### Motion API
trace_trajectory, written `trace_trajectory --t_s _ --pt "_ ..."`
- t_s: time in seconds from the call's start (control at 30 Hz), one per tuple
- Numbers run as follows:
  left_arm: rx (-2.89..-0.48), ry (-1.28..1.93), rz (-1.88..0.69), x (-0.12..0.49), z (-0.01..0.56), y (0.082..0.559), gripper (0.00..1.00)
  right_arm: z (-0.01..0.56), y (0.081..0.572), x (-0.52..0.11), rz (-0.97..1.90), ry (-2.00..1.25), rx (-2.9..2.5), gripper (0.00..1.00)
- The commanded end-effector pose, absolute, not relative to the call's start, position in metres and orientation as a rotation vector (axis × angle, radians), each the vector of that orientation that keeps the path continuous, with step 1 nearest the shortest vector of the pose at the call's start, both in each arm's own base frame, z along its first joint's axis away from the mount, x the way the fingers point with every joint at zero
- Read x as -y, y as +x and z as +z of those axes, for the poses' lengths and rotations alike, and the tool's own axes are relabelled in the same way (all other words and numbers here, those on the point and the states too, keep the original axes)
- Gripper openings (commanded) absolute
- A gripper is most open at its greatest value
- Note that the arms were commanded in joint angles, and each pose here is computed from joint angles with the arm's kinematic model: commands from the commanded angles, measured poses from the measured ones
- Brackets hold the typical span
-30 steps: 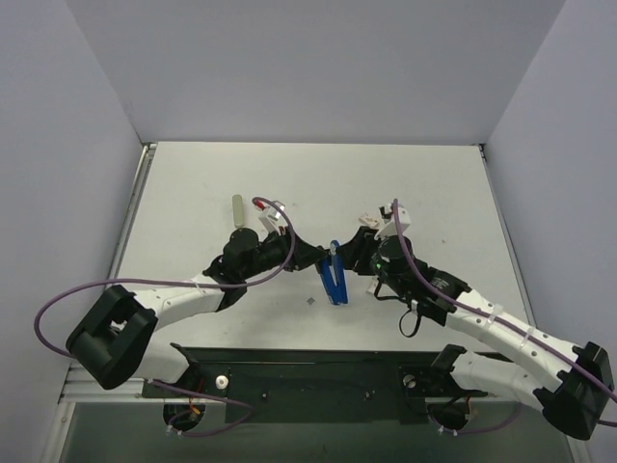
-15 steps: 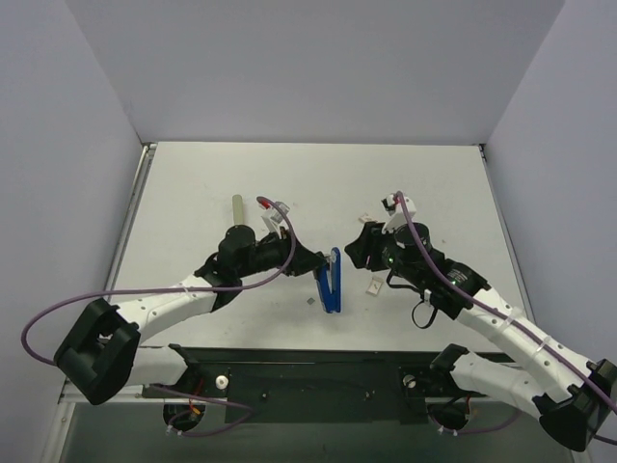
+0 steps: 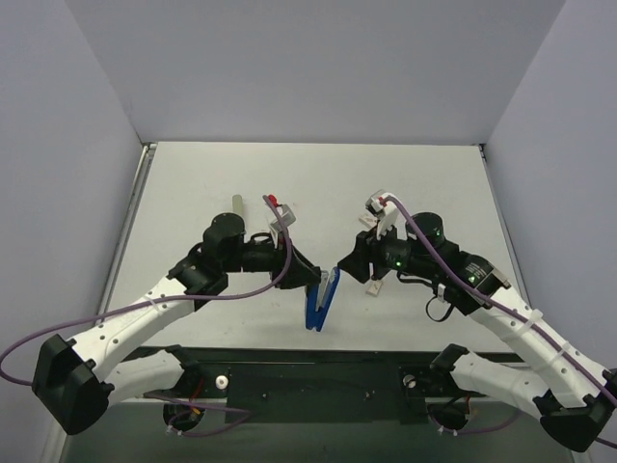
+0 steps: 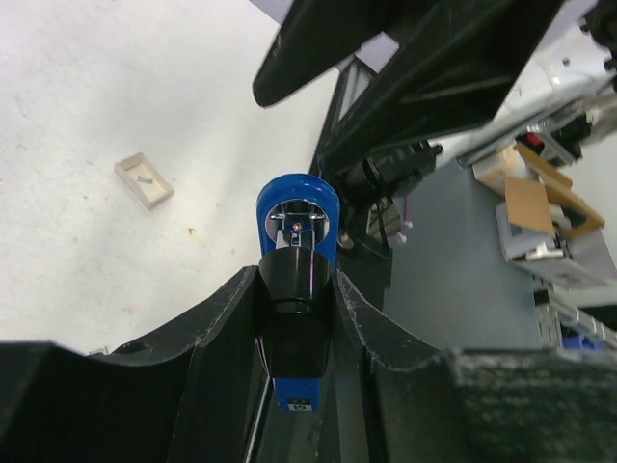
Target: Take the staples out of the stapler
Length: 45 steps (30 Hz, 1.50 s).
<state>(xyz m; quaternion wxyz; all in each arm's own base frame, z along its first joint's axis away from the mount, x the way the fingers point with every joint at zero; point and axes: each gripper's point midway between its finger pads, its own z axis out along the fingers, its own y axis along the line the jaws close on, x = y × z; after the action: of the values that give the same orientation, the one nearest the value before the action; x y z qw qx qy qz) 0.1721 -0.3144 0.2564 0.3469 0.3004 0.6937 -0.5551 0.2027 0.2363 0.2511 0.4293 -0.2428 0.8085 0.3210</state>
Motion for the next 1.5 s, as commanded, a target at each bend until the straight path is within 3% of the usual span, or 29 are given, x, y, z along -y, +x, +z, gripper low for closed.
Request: trace_trajectory --t_s 0.0,0.53,1.07,1.27,1.4,1.47 --pt "-1.671 1.009 -1.459 0.307 0.292 0.139 0.0 0.29 0.177 -0.243 0.903 -0.805 -1.882 0.42" --pt "-1.578 1.24 -1.509 0.303 0.299 0.095 0.0 0.295 0.111 -0.286 1.193 -1.232 -1.765 0.42" --pt "-1.553 1.244 -1.499 0.298 0.303 0.088 0.0 0.266 0.09 -0.301 1.204 -1.388 -1.791 0.4" --pt "-1.545 1.241 -1.495 0.298 0.305 0.088 0.0 0.26 0.087 -0.302 1.205 -1.412 -1.799 0.25" --pt "-1.547 1.23 -1.482 0.298 0.305 0.091 0.0 0.256 0.084 -0.3 1.213 -1.423 -1.809 0.0" --pt "-1.543 1.223 -1.478 0.297 0.306 0.091 0.0 0.253 0.083 -0.298 1.212 -1.42 -1.815 0.0"
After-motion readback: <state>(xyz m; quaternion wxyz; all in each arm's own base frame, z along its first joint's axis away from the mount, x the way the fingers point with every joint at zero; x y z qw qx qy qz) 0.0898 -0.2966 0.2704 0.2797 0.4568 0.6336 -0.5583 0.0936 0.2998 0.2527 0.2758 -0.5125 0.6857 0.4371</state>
